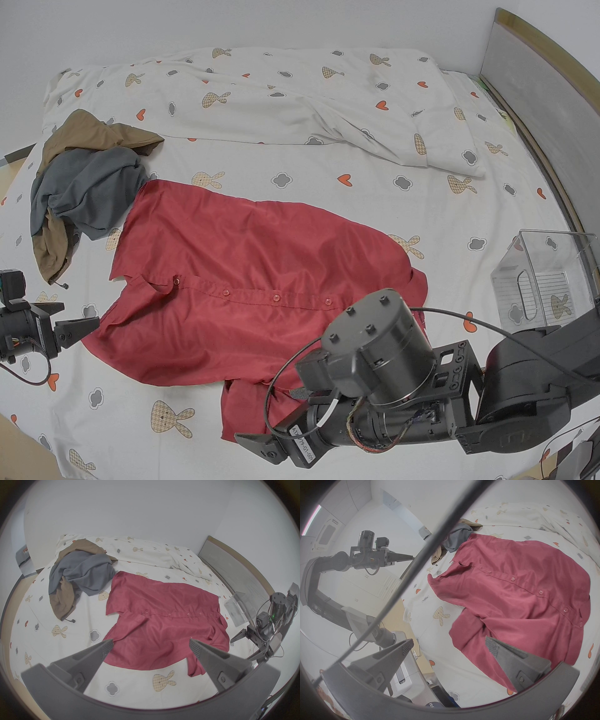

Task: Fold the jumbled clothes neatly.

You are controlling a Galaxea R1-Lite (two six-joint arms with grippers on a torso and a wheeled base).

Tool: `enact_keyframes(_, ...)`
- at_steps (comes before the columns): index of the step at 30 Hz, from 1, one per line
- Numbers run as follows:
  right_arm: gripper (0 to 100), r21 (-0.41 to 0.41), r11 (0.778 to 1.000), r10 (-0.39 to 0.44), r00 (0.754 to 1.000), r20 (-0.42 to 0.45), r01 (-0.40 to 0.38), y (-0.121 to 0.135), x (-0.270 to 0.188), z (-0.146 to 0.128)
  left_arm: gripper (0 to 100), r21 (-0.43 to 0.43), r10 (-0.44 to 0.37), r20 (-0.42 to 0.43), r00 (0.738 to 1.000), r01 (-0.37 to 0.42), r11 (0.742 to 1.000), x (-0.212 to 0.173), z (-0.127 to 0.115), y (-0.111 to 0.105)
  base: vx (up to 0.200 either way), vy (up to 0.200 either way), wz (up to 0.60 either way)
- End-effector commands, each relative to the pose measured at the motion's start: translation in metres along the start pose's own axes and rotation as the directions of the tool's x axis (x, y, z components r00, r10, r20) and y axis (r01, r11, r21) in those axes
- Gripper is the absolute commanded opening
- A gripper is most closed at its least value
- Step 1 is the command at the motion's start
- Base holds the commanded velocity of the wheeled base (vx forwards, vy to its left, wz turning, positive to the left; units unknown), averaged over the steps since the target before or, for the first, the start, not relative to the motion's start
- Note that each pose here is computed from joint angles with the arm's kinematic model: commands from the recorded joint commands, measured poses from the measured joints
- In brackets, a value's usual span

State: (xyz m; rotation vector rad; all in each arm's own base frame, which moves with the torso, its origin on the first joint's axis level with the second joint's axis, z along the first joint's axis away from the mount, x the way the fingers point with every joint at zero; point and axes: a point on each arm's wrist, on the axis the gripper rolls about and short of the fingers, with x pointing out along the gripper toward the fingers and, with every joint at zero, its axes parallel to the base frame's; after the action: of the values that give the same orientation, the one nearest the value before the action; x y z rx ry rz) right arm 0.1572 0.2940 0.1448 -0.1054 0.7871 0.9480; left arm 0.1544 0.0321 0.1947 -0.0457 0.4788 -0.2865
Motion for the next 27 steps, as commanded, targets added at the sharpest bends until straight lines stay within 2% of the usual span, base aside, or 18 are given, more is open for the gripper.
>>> enact_keyframes(1,100,0.001,1.000,-0.005,1.000,-0.011,0.005,0.000,0.003,-0.002,100,-0.001,0.000,-0.002,1.000,0.000,1.000,0.000,-0.001,0.000,0.000,0.000,0.00)
enact_keyframes(6,100,0.004,0.998,-0.065,0.998,-0.024,0.065,-0.002,0.004,-0.003,100,-0.003,0.000,-0.005,1.000,0.000,1.000,0.001,-0.001,0.000,0.000,0.000,0.00)
enact_keyframes(9,100,-0.006,0.985,-0.175,0.984,-0.033,0.175,-0.003,0.010,-0.003,100,0.003,0.000,-0.006,1.000,0.000,1.000,0.001,-0.002,0.000,0.000,0.000,0.00)
enact_keyframes(13,100,-0.020,0.975,-0.222,0.974,-0.051,0.222,-0.001,0.009,-0.007,100,0.014,-0.002,-0.013,1.000,0.002,1.000,0.002,-0.003,0.000,-0.200,0.000,0.00)
enact_keyframes(15,100,-0.044,0.963,-0.270,0.957,-0.102,0.267,0.002,0.010,-0.015,100,0.015,-0.002,-0.014,1.000,0.002,1.000,0.002,-0.004,0.000,-0.200,0.000,0.00)
enact_keyframes(18,100,-0.027,0.955,-0.296,0.946,-0.131,0.295,0.004,0.017,-0.021,100,0.015,-0.003,-0.016,1.000,0.004,1.000,0.002,-0.004,0.000,-0.200,0.000,0.00)
enact_keyframes(19,100,0.009,0.948,-0.313,0.940,-0.136,0.317,0.007,0.024,-0.021,100,0.015,-0.003,-0.016,1.000,0.004,1.000,0.002,-0.004,0.000,0.000,0.000,0.00)
enact_keyframes(20,100,0.009,0.948,-0.313,0.940,-0.136,0.317,0.007,0.024,-0.021,100,0.015,-0.003,-0.016,1.000,0.004,1.000,0.002,-0.004,0.000,0.000,0.000,0.00)
enact_keyframes(21,100,0.031,0.936,-0.342,0.929,-0.145,0.349,0.007,0.032,-0.022,100,0.013,-0.004,-0.018,1.000,0.004,1.000,0.002,-0.005,0.000,0.000,0.000,0.00)
enact_keyframes(27,100,0.028,0.929,-0.360,0.919,-0.163,0.369,0.008,0.049,-0.018,100,0.025,-0.002,0.002,1.000,0.002,1.000,0.004,-0.006,0.001,0.000,0.000,0.00)
